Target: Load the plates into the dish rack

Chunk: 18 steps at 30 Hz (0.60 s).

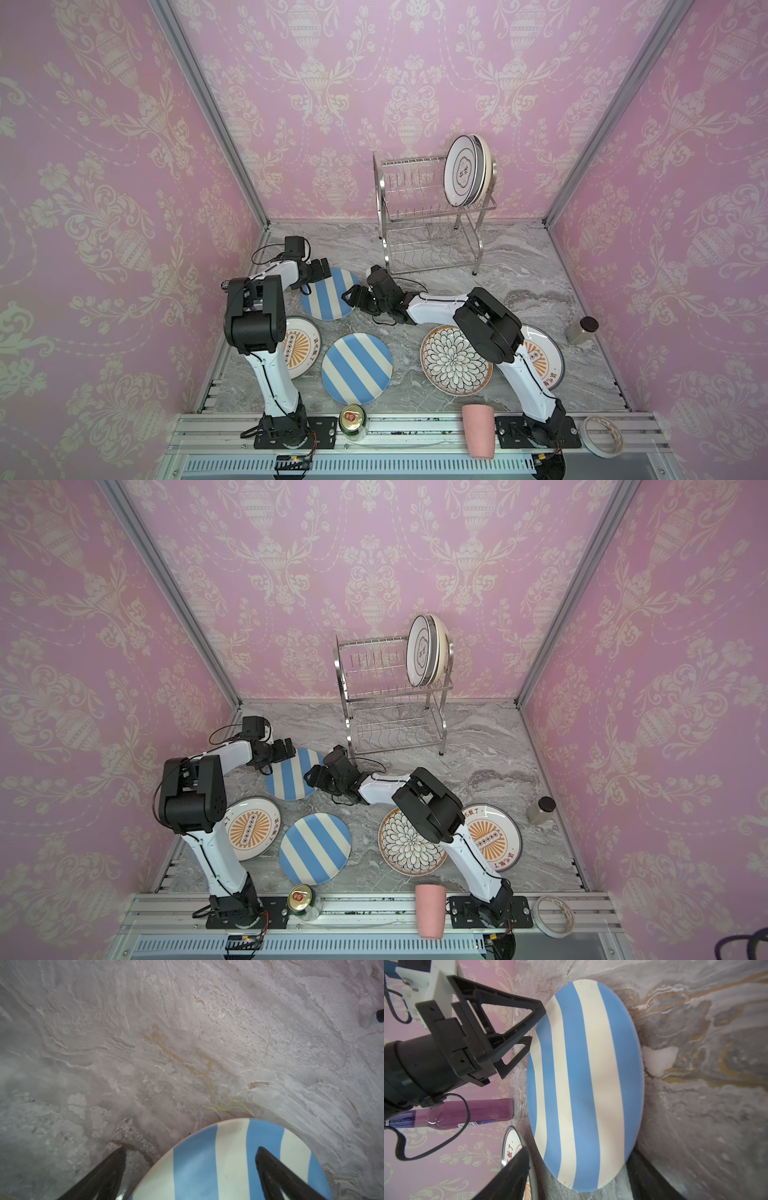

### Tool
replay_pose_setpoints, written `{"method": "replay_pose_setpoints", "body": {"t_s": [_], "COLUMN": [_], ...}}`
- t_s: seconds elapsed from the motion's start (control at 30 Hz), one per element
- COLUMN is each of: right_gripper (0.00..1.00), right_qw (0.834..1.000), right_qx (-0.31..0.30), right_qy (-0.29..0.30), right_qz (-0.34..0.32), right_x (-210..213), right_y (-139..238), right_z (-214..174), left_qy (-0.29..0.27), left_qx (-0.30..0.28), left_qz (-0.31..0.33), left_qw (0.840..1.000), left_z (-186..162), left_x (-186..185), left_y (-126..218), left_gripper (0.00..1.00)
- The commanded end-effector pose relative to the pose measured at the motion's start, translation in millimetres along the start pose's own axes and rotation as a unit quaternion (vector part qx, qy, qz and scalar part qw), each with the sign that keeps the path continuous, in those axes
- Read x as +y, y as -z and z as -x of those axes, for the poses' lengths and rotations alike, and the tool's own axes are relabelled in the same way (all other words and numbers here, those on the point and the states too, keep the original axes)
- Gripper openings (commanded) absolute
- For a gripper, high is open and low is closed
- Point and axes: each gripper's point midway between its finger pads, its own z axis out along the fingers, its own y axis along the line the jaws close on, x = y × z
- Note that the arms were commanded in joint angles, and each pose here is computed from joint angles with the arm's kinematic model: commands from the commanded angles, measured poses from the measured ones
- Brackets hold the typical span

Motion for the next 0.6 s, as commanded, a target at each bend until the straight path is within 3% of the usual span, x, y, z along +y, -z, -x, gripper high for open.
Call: {"method": "replay_pose_setpoints", "body": {"t_s": [0.0, 0.27, 0.57], "right_gripper": [0.75, 0.71, 0.59], "right_qw": [0.999, 1.000, 0.999], "right_qx": [0.016, 0.012, -0.017], "right_qy": [-0.015, -0.012, -0.020], "right_qz": [-0.025, -0.012, 0.039], "right_x": [-22, -14, 9], "right_y": [-12, -15, -9], "right_z": [-12, -8, 3], "left_qy": [-0.014, -0.010, 0.015], "left_qx": [0.014, 0.041, 0.058], "left_qz": [0.012, -0.006, -0.054], "left_qw": [1.000, 0.999, 0.997], "left_z": [-2, -15, -30], "left_x": [8, 3, -12], "left_y": [-5, -10, -3], "left_gripper": [0.99, 0.99, 0.99]}}
